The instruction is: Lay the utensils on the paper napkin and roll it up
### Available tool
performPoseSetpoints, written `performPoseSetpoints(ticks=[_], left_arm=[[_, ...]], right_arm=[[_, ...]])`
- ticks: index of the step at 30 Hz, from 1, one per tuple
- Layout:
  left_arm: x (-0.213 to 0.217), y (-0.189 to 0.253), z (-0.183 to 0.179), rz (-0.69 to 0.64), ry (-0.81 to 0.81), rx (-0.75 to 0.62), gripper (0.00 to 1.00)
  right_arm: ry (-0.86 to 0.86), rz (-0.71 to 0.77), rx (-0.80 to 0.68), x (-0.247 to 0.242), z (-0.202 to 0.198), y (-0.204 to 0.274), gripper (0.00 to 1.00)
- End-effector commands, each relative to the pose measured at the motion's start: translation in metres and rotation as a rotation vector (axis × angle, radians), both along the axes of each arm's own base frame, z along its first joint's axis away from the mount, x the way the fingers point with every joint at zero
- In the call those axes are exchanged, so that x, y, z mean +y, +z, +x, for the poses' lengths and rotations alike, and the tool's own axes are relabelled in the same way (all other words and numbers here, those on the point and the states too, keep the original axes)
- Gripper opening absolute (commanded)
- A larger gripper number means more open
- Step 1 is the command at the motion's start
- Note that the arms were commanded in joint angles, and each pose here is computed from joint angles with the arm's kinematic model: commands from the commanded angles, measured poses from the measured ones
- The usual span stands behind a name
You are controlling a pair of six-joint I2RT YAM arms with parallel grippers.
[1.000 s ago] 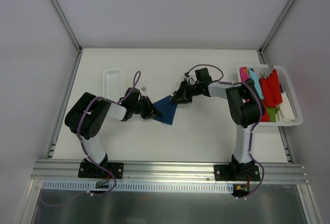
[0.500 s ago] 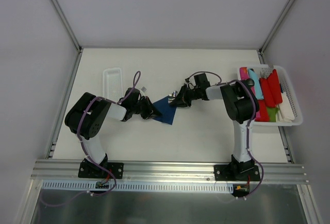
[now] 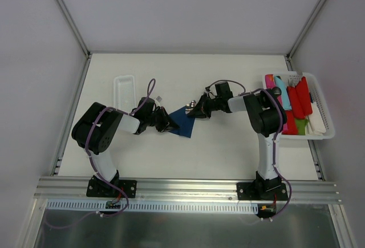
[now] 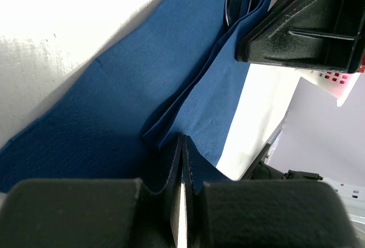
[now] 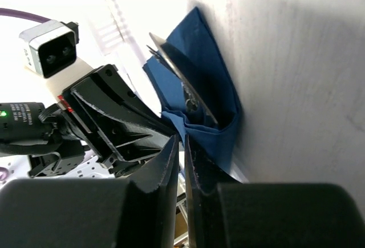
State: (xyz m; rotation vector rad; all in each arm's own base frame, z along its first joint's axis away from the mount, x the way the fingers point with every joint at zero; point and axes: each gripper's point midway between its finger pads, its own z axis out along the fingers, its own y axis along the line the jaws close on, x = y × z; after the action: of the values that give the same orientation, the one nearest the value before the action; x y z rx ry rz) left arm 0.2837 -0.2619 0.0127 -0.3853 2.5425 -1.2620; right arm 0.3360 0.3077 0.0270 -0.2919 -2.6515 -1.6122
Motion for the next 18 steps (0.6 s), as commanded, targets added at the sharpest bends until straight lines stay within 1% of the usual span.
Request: performPoseSetpoints(ticks=[1,7,11,14,18], left_arm=[[0.024,-0.041,-0.017,0.131,0.04,0.102,0.0],[0.024,-0.041,-0.018,0.131,0.038,0.102,0.0],[0.024,-0.042,-0.018,0.131,0.04,0.103,0.0],[0.025,-0.041,-0.017,0.131,0.041,0.102,0.0],[0.027,-0.04,-0.017,0.13,0.047,0.101,0.0]], right_arm=[[0.009,0.072,-0.06,0.008,0.005,0.035,0.11],[0.016,0.109,-0.035,0.017,0.001,0.033,0.11],[0.015,0.097,-0.014,0.019,-0.002,0.026,0.11],[0.001,0.075,0.004,0.017,-0.002,0.014,0.11],[-0.03,0.004,0.029,0.009,-0.001,-0.004,0.11]])
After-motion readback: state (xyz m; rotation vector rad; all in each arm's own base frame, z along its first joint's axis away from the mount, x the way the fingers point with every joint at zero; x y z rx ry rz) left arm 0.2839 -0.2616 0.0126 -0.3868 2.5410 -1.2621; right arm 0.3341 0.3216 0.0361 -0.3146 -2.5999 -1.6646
